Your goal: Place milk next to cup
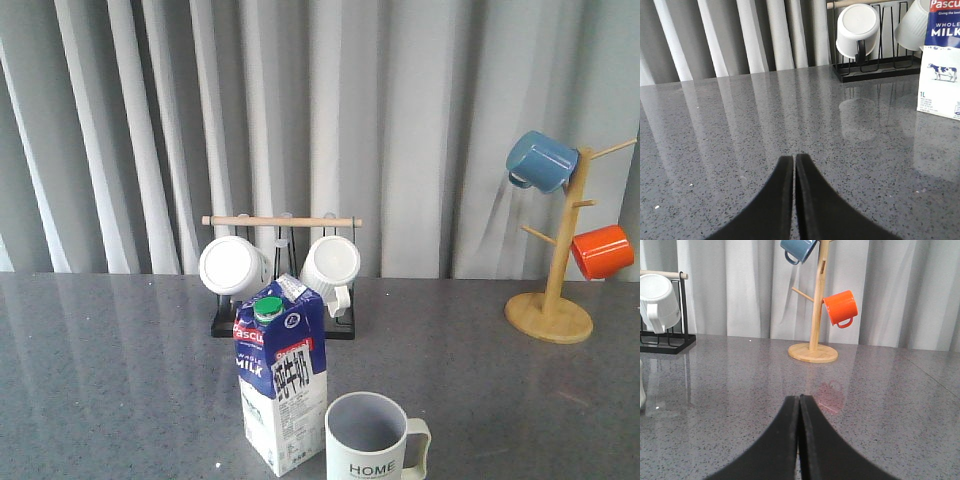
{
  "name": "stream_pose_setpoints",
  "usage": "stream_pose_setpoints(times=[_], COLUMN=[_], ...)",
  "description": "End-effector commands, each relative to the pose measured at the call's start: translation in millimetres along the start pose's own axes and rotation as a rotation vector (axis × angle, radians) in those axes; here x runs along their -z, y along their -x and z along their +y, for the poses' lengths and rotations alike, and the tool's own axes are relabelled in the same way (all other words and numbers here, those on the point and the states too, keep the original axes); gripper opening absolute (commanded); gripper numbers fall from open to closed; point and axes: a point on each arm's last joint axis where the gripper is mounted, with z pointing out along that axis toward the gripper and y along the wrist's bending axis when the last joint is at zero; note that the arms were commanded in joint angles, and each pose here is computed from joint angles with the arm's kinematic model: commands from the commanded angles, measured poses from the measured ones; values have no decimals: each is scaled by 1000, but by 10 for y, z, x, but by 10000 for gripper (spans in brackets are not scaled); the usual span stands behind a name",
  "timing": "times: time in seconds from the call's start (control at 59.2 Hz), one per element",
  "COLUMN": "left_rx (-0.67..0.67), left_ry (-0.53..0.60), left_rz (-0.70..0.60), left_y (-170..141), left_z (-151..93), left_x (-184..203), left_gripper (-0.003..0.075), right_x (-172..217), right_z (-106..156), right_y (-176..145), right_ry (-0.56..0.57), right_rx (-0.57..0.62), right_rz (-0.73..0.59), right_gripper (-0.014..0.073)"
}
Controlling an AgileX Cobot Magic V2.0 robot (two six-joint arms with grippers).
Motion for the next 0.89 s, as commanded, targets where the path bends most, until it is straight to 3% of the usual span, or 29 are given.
stream_pose_setpoints(times=[0.0,0.878], left_rx=[12,12], left_ry=[2,2], left_rz=[-106,-106], left_y=[158,158], left_z=[8,8], left_x=[31,31], left_gripper=[-6,-6], right_x=[13,14], right_z=[12,14], right_y=[64,77], right_ry=[9,11], right_rx=[7,8], right_rz=[-101,-115], right_gripper=[-4,-4])
